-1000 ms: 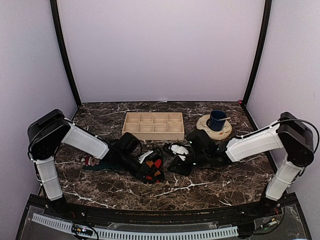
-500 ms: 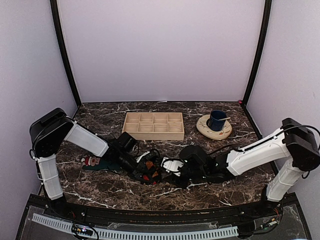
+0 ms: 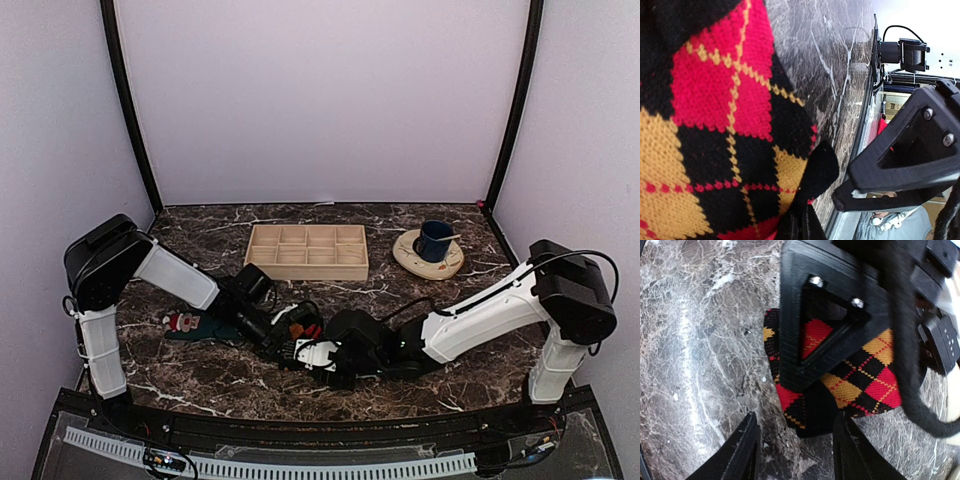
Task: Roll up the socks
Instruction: Pick up the sock from the center of the board.
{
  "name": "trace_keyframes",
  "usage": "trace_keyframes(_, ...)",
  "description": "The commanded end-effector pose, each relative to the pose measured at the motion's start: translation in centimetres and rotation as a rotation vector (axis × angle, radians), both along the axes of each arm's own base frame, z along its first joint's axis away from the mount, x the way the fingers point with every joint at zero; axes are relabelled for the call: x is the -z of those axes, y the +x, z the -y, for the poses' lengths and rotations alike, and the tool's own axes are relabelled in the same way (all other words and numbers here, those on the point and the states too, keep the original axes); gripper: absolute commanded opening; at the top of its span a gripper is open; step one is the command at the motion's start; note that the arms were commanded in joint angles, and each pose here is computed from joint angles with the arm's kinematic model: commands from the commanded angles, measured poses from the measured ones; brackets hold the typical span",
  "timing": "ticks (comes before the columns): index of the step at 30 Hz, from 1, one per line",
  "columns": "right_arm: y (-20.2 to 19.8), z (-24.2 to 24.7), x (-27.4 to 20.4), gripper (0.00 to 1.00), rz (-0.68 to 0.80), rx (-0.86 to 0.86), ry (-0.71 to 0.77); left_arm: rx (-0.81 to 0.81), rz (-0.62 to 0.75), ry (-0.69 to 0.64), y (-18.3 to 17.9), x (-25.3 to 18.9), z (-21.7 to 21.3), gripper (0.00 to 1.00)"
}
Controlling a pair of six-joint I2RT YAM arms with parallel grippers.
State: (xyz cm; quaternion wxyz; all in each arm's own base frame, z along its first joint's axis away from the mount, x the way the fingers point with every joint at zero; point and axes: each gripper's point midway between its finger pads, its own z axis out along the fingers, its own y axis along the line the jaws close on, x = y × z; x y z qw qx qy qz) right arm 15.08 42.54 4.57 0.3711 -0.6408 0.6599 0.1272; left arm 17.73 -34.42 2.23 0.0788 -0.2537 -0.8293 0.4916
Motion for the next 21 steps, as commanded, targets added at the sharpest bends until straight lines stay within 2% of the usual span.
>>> trace_keyframes(1,-0.2,-1.0,0.3,0.44,0.051,-0.042,-0.031,0.01,-0.052,0.035,-0.6,0.5,-0.8,0.0)
trace_keyframes(21,0.2,-0.7,3.5,0.38,0.119,-0.106,-0.154,0.06,-0.103,0.004,-1.3,0.4,-0.9,0.0)
